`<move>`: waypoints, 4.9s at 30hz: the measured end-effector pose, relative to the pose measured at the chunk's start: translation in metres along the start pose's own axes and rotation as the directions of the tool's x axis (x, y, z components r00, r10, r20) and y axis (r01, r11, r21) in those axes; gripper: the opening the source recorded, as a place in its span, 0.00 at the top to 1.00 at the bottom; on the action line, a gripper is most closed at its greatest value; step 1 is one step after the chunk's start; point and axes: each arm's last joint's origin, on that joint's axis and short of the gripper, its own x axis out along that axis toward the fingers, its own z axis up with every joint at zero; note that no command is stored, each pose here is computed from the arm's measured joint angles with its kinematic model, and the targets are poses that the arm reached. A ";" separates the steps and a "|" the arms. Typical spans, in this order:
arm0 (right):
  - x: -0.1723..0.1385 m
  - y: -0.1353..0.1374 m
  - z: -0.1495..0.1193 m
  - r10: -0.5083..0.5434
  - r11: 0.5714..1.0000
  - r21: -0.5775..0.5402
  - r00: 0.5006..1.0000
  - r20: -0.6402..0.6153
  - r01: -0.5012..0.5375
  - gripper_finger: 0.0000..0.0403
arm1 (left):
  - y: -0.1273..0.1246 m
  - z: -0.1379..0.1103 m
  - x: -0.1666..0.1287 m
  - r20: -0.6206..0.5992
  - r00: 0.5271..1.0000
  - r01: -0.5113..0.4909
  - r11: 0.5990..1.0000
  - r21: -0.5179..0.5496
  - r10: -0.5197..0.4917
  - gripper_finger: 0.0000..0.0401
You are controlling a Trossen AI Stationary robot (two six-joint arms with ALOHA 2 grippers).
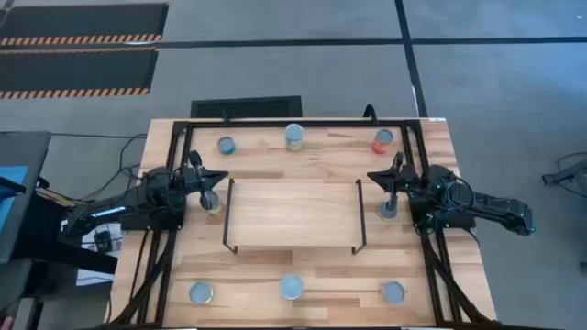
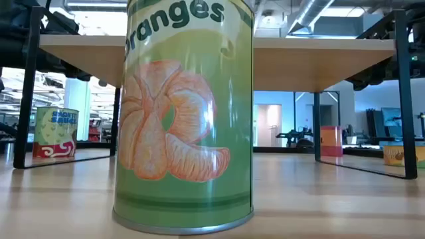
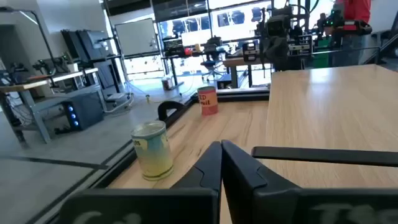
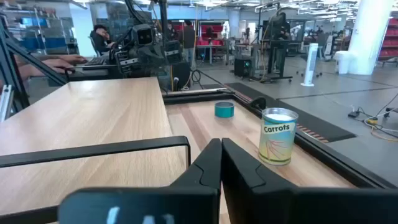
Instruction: Pick and place cans onto a shelf
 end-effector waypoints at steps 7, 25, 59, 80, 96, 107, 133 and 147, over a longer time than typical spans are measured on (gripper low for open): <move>0.000 0.000 0.000 0.000 1.000 0.000 1.000 0.000 0.000 0.93 | 0.000 0.000 0.000 0.000 1.000 0.000 1.000 0.000 0.000 1.00; 0.000 0.000 0.000 0.000 1.000 0.000 1.000 -0.001 0.000 0.93 | 0.000 0.000 0.000 0.001 1.000 0.000 1.000 0.000 0.000 1.00; 0.000 -0.003 0.001 -0.062 0.998 0.000 0.998 0.008 0.062 0.93 | 0.000 0.000 0.000 0.001 1.000 0.000 1.000 0.000 0.000 1.00; -0.003 -0.006 0.025 -0.122 0.982 0.173 0.960 0.254 0.079 0.95 | 0.000 0.001 0.000 0.006 1.000 0.012 0.994 -0.109 -0.011 1.00; 0.011 -0.002 0.064 -0.081 0.991 -0.075 0.931 0.357 0.115 0.99 | 0.002 0.005 0.000 0.046 0.997 -0.053 0.991 -0.119 0.059 1.00; 0.078 -0.002 0.081 -0.066 0.984 -0.156 0.991 0.114 0.084 1.00 | 0.002 0.005 0.000 0.046 0.997 -0.049 0.990 -0.134 0.056 1.00; 0.253 -0.070 0.105 -0.045 0.975 -0.206 0.840 -0.540 -0.080 0.95 | 0.004 0.015 -0.001 0.152 0.985 -0.065 0.996 -0.066 0.075 1.00; 0.314 -0.088 0.085 -0.020 0.888 -0.332 0.695 -0.719 -0.317 0.74 | 0.004 0.016 -0.001 0.155 0.985 -0.069 0.996 -0.061 0.078 1.00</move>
